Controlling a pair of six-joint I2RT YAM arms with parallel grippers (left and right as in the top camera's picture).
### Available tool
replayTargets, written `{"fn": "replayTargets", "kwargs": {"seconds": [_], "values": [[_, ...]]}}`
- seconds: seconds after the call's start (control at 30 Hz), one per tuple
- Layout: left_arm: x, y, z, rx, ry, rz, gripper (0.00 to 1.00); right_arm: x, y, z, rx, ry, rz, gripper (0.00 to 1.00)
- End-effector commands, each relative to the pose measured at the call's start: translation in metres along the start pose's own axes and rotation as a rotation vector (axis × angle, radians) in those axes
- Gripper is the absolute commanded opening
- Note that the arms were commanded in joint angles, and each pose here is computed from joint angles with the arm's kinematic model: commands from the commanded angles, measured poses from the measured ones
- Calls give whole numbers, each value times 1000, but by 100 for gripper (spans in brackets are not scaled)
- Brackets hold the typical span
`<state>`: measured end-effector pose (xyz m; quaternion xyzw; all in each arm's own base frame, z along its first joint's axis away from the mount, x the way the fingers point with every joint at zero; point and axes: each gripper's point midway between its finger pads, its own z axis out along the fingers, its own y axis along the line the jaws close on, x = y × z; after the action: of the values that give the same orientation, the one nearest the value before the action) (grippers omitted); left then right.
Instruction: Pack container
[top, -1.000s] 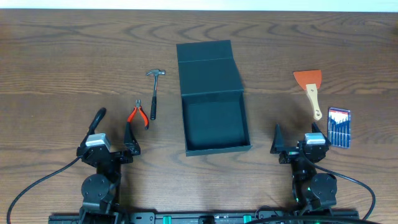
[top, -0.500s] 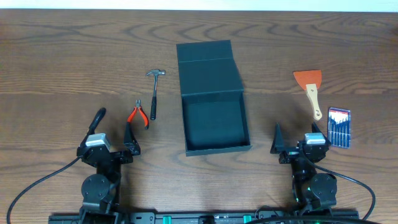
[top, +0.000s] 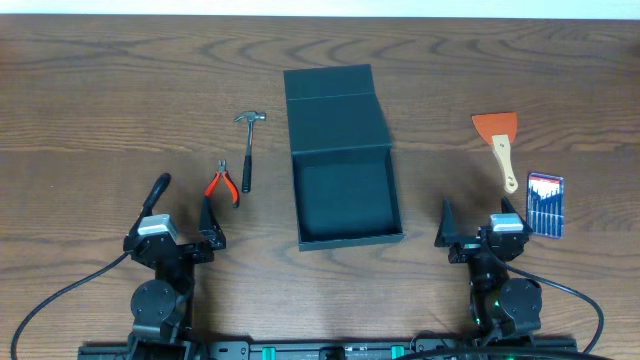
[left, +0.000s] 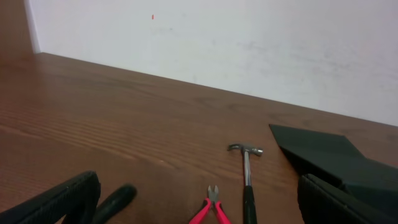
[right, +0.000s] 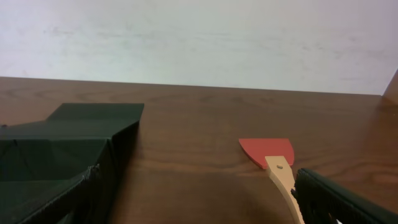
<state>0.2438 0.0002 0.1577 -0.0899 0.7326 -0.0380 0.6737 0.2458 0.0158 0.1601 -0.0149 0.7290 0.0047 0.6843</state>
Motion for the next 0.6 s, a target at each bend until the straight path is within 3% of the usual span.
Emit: {"fn": "replayTargets", "kwargs": {"seconds": [0.0, 0.37, 0.57], "values": [[17, 5, 1, -19, 50, 6, 99, 1, 0, 0, 0, 0, 3, 99], [17, -9, 0, 64, 64, -6, 98, 2, 4, 0, -25, 8, 129, 99], [-11, -24, -7, 106, 137, -70, 98, 5, 9, -2, -51, 96, 120, 99]]}}
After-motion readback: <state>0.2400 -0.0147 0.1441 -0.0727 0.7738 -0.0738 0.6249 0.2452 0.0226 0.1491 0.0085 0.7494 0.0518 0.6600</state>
